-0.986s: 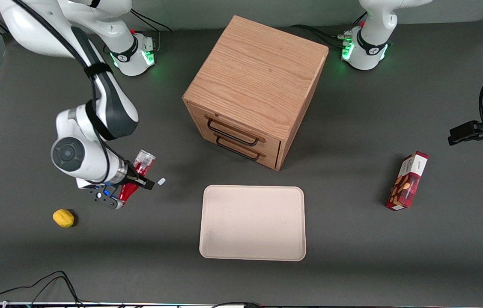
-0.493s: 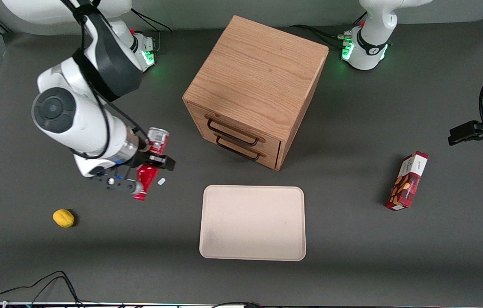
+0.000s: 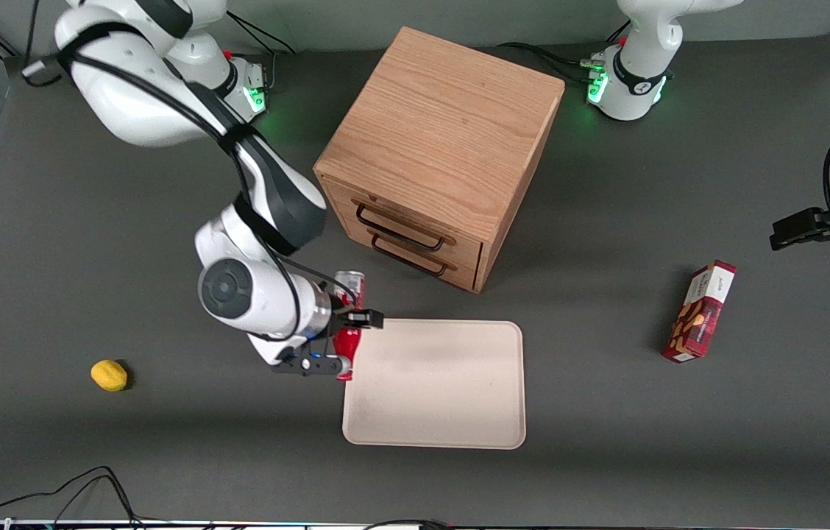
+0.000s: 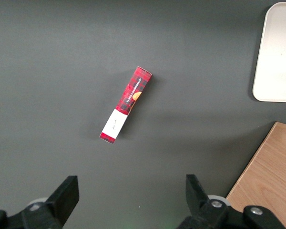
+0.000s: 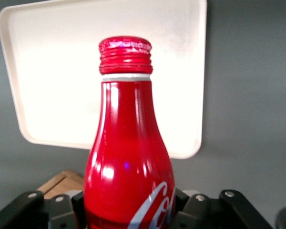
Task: Place coke bottle on tray
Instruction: 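Lower the held bottle onto the tray surface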
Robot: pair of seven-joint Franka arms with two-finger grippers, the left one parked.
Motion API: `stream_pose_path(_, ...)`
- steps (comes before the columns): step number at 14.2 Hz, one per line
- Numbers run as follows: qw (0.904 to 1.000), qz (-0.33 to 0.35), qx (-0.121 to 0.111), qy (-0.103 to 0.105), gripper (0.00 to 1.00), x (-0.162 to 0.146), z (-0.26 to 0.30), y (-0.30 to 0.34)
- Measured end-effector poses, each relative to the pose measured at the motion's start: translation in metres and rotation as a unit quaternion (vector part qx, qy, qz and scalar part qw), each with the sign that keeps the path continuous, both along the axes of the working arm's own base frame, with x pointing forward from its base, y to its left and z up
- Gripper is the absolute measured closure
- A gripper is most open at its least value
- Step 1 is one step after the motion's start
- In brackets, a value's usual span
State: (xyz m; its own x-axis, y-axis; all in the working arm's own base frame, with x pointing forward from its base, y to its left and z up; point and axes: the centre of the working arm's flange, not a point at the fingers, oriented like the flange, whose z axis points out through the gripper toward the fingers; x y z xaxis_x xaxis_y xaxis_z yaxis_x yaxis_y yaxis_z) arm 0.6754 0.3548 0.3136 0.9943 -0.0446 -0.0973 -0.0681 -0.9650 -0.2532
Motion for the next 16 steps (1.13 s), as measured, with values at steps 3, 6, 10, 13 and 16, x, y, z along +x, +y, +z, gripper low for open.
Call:
stream_pose_path(3, 0.9997, 0.005, -0.010, -0.023, 0.64, 0.011, -0.060, -0.003)
stream_pose_path(6, 0.9990, 0.000, -0.006, -0.044, 0.64, 0.015, -0.111, -0.004)
stream_pose_path(10, 0.9976, -0.010, -0.009, -0.067, 0.64, 0.023, -0.136, -0.013)
stream_pose_path(13, 0.9971, -0.014, -0.005, -0.074, 0.64, 0.027, -0.142, -0.013)
stream_pose_path(16, 0.9970, -0.014, -0.004, -0.076, 0.64, 0.028, -0.143, -0.010)
